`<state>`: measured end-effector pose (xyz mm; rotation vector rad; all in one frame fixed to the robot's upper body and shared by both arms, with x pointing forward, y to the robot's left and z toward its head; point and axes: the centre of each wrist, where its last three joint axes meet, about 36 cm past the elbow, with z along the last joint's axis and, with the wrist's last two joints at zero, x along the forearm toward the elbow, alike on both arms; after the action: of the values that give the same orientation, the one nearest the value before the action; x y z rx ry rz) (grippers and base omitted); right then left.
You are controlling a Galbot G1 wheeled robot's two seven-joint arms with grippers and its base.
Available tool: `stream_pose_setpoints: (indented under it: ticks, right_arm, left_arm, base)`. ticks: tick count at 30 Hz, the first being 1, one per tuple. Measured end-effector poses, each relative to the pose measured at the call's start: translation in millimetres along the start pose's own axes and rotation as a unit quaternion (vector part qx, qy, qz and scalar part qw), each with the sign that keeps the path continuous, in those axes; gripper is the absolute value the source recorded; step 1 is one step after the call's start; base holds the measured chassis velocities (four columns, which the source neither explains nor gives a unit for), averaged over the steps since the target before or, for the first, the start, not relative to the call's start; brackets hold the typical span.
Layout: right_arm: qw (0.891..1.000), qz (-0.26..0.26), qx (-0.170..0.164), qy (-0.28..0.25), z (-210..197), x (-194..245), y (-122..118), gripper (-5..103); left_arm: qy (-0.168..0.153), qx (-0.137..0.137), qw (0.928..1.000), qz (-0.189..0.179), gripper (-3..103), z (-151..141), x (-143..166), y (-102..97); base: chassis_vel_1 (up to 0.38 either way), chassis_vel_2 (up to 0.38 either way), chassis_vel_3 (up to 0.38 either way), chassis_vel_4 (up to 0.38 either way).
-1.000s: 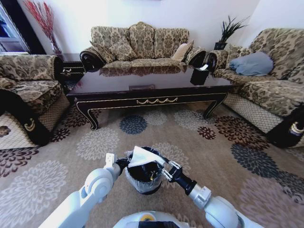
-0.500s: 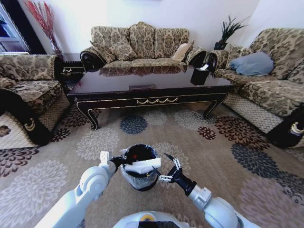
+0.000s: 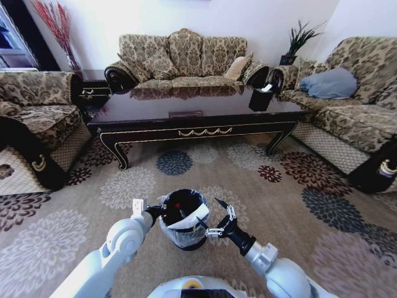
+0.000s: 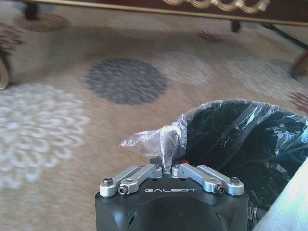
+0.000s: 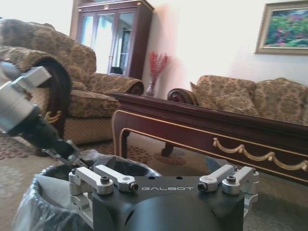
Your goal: Move to the front of the table and pick up the trash from the floor, then place it into the trash bin.
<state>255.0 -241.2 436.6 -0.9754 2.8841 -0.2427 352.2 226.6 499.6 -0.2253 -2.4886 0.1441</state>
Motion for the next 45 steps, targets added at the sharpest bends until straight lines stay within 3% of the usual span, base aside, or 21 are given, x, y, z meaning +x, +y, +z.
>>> stream_pose_setpoints:
  ticks: [2, 5, 7, 10, 13, 16, 25, 27, 28, 31, 38, 45]
  right_arm:
    - [1.000, 0.007, -0.006, -0.001, 1, 0, 0, 100]
    - [0.998, 0.049, -0.031, -0.006, 12, -2, -3, 100]
    - [0.998, 0.056, -0.032, -0.008, 16, -2, -5, 100]
    - [0.996, 0.085, -0.040, -0.002, 46, -5, -14, 100]
    - [0.995, 0.092, -0.042, 0.008, 64, -8, -18, 100]
    - [0.994, 0.098, -0.028, 0.045, 108, -10, -27, 100]
    - [0.991, 0.105, -0.035, 0.070, 136, -8, -25, 100]
    - [0.990, 0.108, -0.033, 0.086, 158, -10, -22, 100]
    - [0.990, 0.108, -0.033, 0.086, 158, -10, -22, 100]
    - [0.984, 0.119, -0.037, 0.128, 206, -22, -22, 100]
    - [0.978, 0.137, -0.049, 0.150, 238, -37, -18, 100]
    - [0.981, 0.112, -0.041, 0.156, 254, -63, -10, 100]
  left_arm:
    - [-0.004, 0.002, 1.0000, -0.009, 4, -2, 0, 5.0]
    - [-0.017, 0.013, 0.9981, -0.057, 4, -12, 3, 34.1]
    - [-0.018, 0.015, 0.9977, -0.064, 4, -14, 3, 39.5]
    - [-0.020, 0.041, 0.9946, -0.094, 4, -19, 7, 72.4]
    - [-0.020, 0.057, 0.9925, -0.106, 4, -18, 12, 89.8]
    - [-0.026, 0.089, 0.9863, -0.137, 4, -11, 28, 124.4]
    - [-0.031, 0.111, 0.9814, -0.154, 4, -6, 37, 147.1]
    - [-0.033, 0.135, 0.9763, -0.166, 4, 1, 48, 166.3]
    - [-0.033, 0.135, 0.9763, -0.166, 4, 1, 48, 166.3]
    - [-0.026, 0.155, 0.9656, -0.207, 4, 30, 62, 196.0]
    - [-0.010, 0.177, 0.9618, -0.209, 4, 56, 55, 196.4]
    - [-0.010, 0.159, 0.9690, -0.189, 4, 51, 46, 180.1]
  base:
    - [0.000, 0.000, 0.000, 0.000]
    - [0.000, 0.000, 0.000, 0.000]
    - [0.000, 0.000, 0.000, 0.000]
    - [0.000, 0.000, 0.000, 0.000]
    - [0.000, 0.000, 0.000, 0.000]
    - [0.000, 0.000, 0.000, 0.000]
    - [0.000, 0.000, 0.000, 0.000]
    - [0.000, 0.000, 0.000, 0.000]
    - [0.000, 0.000, 0.000, 0.000]
    - [0.000, 0.000, 0.000, 0.000]
    - [0.000, 0.000, 0.000, 0.000]
    - [0.000, 0.000, 0.000, 0.000]
